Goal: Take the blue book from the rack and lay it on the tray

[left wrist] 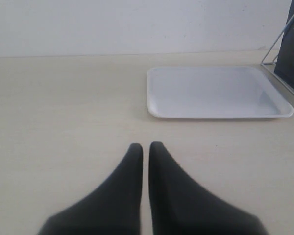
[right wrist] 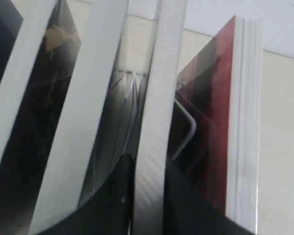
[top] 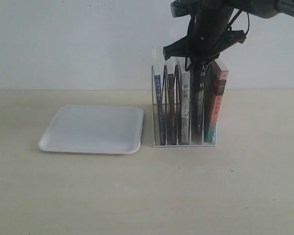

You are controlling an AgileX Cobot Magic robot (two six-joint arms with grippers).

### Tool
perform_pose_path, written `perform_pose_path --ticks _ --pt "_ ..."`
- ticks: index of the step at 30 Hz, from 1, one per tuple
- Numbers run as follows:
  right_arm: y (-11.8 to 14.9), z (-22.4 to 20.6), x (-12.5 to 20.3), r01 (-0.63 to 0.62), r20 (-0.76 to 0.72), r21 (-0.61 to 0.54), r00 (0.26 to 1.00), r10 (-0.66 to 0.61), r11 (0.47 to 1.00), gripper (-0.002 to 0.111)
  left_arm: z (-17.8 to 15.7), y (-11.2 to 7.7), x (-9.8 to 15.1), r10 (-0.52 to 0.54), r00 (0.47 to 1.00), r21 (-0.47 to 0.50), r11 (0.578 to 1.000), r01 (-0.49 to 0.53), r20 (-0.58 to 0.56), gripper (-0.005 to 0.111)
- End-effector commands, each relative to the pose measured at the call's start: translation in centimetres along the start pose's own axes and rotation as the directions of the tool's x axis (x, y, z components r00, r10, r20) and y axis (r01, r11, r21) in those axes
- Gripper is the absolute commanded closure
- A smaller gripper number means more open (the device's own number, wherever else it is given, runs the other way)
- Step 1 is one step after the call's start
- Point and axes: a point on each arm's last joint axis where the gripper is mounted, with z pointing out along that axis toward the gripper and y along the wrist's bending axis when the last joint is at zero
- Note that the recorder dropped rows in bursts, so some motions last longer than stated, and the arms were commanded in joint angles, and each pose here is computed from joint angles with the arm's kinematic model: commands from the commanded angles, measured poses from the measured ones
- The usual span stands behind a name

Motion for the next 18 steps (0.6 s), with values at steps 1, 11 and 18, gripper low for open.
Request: perform_pose_path --ticks 1,11,18 --pt "-0.3 -0.8 -0.4 -0.003 0.025 0.003 1.000 0.003 1.000 0.079 0.0 0.0 0.0 0.003 1.000 -0.004 1.000 -0.003 0.016 0.103" --pt "-0.6 -2.5 -0.3 -0.009 0.015 0.007 1.000 0.009 1.000 0.075 0.0 0.0 0.0 0.003 1.000 -0.004 1.000 -0.003 0.016 0.103" --pt "-1.2 -6.9 -0.8 -0.054 0.075 -0.054 0.996 0.058 0.997 0.087 0.0 0.0 0.0 0.003 1.000 -0.004 1.000 -0.003 0.016 0.103"
